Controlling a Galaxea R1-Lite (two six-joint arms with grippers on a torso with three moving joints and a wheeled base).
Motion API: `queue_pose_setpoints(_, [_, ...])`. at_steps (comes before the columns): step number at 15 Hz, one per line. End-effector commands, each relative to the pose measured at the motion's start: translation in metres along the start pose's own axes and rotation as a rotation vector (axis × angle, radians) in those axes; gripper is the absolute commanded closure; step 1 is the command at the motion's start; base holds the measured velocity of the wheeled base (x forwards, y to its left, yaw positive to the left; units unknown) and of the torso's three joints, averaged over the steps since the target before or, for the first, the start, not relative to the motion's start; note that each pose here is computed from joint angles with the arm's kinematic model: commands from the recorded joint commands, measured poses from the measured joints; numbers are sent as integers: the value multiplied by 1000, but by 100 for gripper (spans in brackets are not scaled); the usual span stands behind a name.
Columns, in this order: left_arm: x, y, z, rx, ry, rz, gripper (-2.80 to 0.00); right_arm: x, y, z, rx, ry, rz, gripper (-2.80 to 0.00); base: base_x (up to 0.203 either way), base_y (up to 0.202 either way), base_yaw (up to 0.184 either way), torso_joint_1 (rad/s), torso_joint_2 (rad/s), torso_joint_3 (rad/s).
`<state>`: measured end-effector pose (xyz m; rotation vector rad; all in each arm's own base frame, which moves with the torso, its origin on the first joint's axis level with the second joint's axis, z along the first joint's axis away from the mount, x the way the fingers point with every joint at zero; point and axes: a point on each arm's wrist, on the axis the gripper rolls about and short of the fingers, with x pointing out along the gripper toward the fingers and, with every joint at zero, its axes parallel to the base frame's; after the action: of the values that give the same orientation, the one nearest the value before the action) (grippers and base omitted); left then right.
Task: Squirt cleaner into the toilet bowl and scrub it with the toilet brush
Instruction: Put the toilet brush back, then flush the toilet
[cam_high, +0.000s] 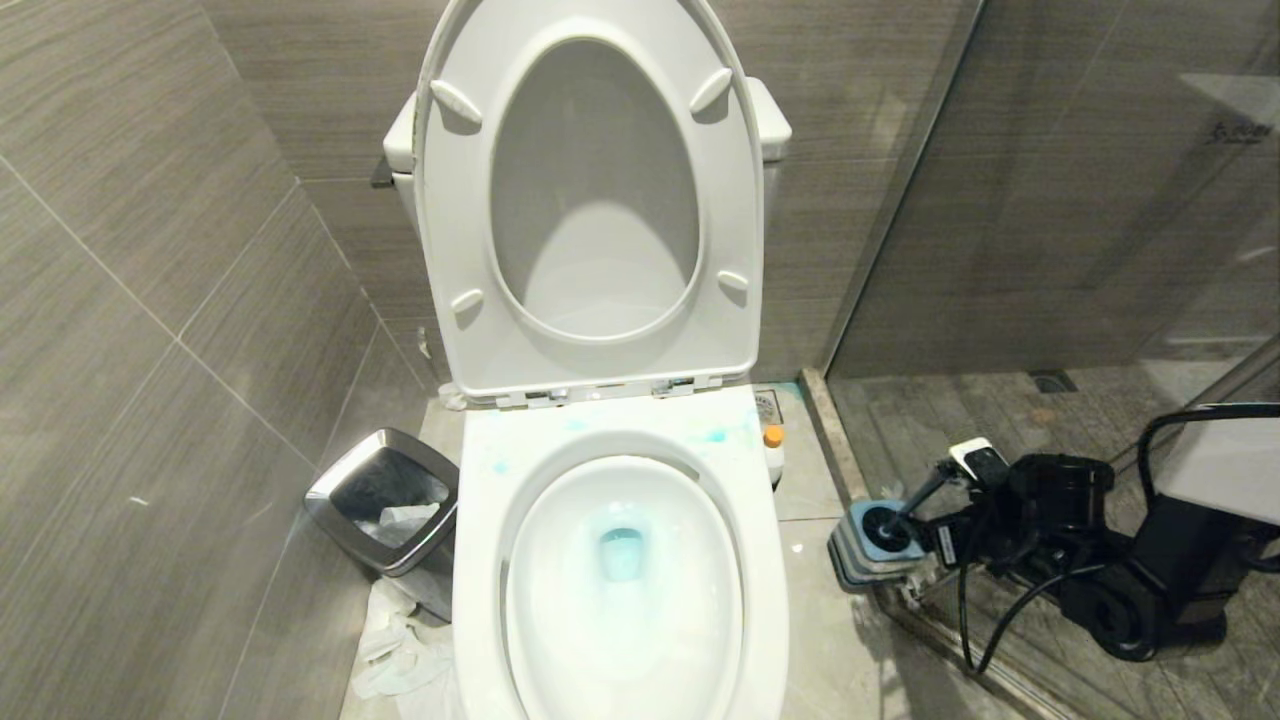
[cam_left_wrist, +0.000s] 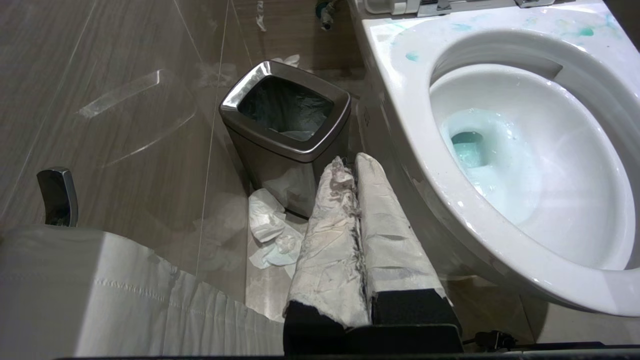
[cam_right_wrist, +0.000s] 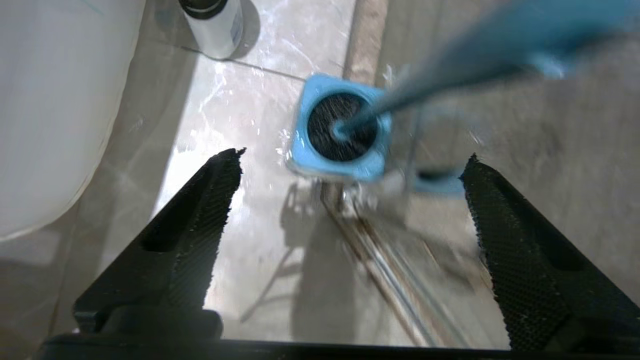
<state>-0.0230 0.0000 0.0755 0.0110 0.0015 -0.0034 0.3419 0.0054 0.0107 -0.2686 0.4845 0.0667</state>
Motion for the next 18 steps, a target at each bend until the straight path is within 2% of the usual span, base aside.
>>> queue_pose_setpoints(1, [0,0,0,0,2,0,0,-42,-8,19,10,-61,-28,-280,0,0,0,0,0,0])
queue_pose_setpoints(5, [0,0,0,-3,2,0,0,-105,-16,45,28,-198,-69,-280,0,0,0,0,0,0])
queue_pose_setpoints(6, [0,0,-1,-3,3,0,0,-121,-17,50,29,-237,-79,0,0,0,0,0,0,0])
queue_pose_setpoints(15, [0,0,0,-2,2,0,0,-233,-22,65,28,-535,-165,0,0,0,0,0,0,0])
queue_pose_setpoints(18, [0,0,-1,-2,3,0,0,-269,-20,57,5,-582,-197,0,0,0,0,0,0,0])
